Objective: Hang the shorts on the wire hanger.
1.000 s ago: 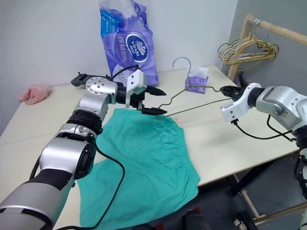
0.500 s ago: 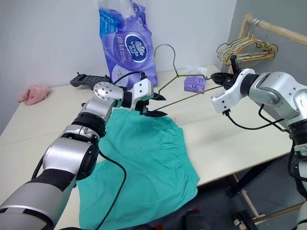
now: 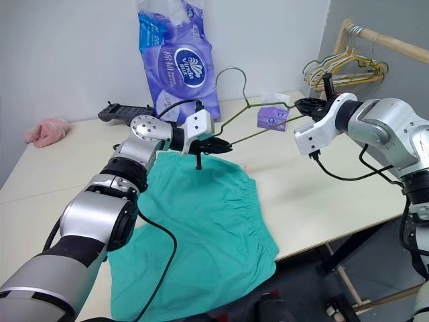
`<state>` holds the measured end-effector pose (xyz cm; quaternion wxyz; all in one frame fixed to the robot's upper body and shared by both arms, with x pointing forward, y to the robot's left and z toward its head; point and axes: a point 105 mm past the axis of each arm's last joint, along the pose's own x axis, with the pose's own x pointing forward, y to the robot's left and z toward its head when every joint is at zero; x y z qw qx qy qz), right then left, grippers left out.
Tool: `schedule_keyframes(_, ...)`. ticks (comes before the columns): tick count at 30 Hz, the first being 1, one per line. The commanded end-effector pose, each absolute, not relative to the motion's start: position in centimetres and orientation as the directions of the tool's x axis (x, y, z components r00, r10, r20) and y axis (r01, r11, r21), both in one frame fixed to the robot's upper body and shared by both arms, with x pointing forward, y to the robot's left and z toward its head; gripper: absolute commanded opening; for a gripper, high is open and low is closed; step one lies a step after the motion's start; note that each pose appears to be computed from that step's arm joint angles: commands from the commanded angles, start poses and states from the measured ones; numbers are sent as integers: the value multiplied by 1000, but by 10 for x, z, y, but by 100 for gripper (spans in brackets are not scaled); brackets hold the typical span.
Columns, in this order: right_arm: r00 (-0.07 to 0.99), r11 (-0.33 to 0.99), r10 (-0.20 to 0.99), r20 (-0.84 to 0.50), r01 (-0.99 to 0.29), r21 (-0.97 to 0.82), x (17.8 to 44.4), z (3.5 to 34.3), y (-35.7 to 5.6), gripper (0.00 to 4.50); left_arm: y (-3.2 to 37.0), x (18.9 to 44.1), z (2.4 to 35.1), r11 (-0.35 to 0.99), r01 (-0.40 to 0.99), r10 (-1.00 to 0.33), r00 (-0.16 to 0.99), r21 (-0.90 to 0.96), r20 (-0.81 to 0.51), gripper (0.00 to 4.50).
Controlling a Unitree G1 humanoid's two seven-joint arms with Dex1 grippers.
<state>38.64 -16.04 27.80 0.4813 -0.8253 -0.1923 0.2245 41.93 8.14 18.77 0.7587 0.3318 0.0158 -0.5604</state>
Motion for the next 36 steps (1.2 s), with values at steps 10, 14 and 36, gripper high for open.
schedule_keyframes(10,732,-210,583,-353,-285,-935,350,264,-151,320,100,441,215,241,660,-738,601,712,-307,0)
schedule_keyframes(14,741,-92,594,-313,-324,-942,342,274,-145,348,113,443,214,154,547,-684,660,823,-311,0)
schedule_keyframes(36,836,64,399,-376,-434,-898,409,223,-162,348,89,425,214,-74,259,-765,605,963,-222,0)
